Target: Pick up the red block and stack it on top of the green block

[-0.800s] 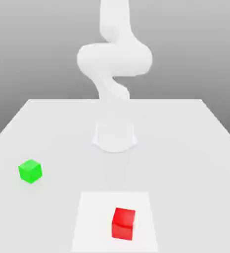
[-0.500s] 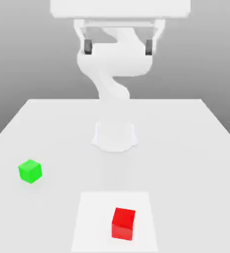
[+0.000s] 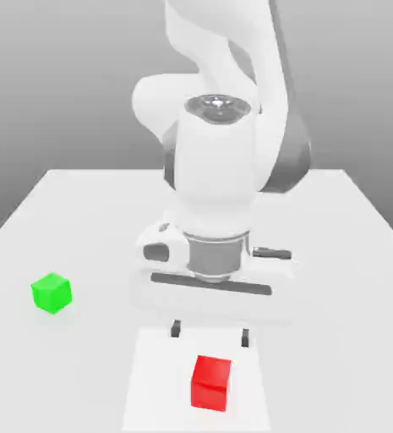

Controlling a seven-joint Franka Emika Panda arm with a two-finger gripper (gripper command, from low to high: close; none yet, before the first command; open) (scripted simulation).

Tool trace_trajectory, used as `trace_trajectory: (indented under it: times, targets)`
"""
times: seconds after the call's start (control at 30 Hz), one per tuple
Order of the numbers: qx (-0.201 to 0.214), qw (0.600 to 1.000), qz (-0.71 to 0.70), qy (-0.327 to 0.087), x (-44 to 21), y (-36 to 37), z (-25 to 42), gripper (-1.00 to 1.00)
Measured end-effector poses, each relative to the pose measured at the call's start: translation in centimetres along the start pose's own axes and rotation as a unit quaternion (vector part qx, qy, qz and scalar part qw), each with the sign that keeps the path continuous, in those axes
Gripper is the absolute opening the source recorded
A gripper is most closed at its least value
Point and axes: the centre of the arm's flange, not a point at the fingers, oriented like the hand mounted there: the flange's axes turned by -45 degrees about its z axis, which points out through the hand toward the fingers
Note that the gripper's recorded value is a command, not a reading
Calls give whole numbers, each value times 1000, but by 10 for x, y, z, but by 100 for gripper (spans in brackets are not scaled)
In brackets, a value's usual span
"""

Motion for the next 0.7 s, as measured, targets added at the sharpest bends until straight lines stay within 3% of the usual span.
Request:
trace_trajectory:
  times: [0.13, 0.17, 0.4, 0.57, 0.7]
  targets:
    - [0, 1000, 1, -4, -3, 0, 49, 0]
    - [0, 1000, 1, -5, -3, 0, 56, -100]
    - [0, 1000, 1, -4, -3, 0, 54, -100]
    - [0, 1000, 1, -4, -2, 0, 3, -100]
    - [-16, 995, 96, -2, -7, 106, -18, -100]
